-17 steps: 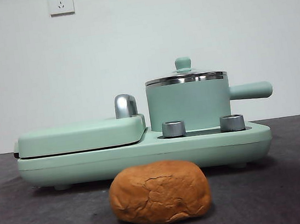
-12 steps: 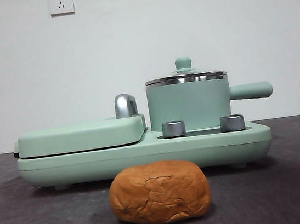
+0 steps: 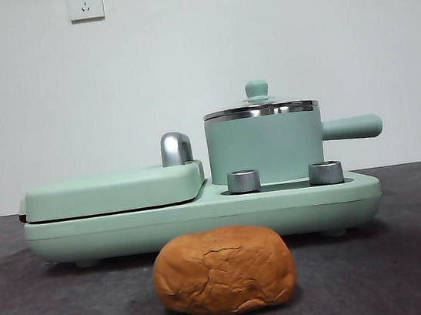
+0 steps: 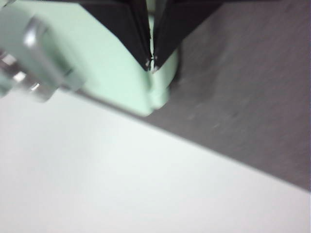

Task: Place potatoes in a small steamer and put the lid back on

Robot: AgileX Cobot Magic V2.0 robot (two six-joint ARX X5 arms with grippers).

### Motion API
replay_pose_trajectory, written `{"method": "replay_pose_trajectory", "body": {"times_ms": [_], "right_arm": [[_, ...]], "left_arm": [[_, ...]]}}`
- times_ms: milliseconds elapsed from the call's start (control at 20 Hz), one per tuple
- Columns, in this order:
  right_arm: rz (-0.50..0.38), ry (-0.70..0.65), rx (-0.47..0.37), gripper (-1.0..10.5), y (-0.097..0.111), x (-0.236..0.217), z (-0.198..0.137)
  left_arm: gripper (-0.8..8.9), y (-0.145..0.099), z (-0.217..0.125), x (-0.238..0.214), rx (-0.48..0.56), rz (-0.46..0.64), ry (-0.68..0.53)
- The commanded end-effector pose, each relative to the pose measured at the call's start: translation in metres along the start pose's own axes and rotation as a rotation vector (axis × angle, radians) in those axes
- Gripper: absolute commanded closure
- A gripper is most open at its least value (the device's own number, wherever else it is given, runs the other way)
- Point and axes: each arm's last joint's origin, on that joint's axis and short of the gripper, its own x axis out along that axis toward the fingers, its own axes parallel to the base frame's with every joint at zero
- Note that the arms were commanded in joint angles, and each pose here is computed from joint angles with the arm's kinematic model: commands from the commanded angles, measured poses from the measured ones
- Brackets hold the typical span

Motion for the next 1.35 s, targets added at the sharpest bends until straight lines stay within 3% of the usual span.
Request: {"method": "replay_pose_trajectory", "body": {"times_ms": [50,250,600,1050,1350], "right_arm": [[0.025,-0.027,0.086,9.3,0.001,0.0,0.003],[0.052,-0.047,0.085,9.3,0.007,-0.002,0.016],[0.091,0.037,0.02,9.3,0.022,-0.007,0.056],[0.219,0.222,-0.138,9.3,0.044,0.004,0.104],[0.314,0.336,-0.191,9.3,0.053,0.019,0.118]], "left_arm": [[8.08,-0.002,0.003,0.0,-0.037,-0.044,-0.07],[8.05,-0.008,0.016,-0.002,-0.035,-0.066,-0.112],[8.05,-0.025,0.049,-0.008,-0.039,-0.019,-0.022],[8.05,-0.055,0.1,-0.004,0.185,-0.104,0.152],[8.05,-0.066,0.118,0.012,0.293,-0.184,0.302]]}}
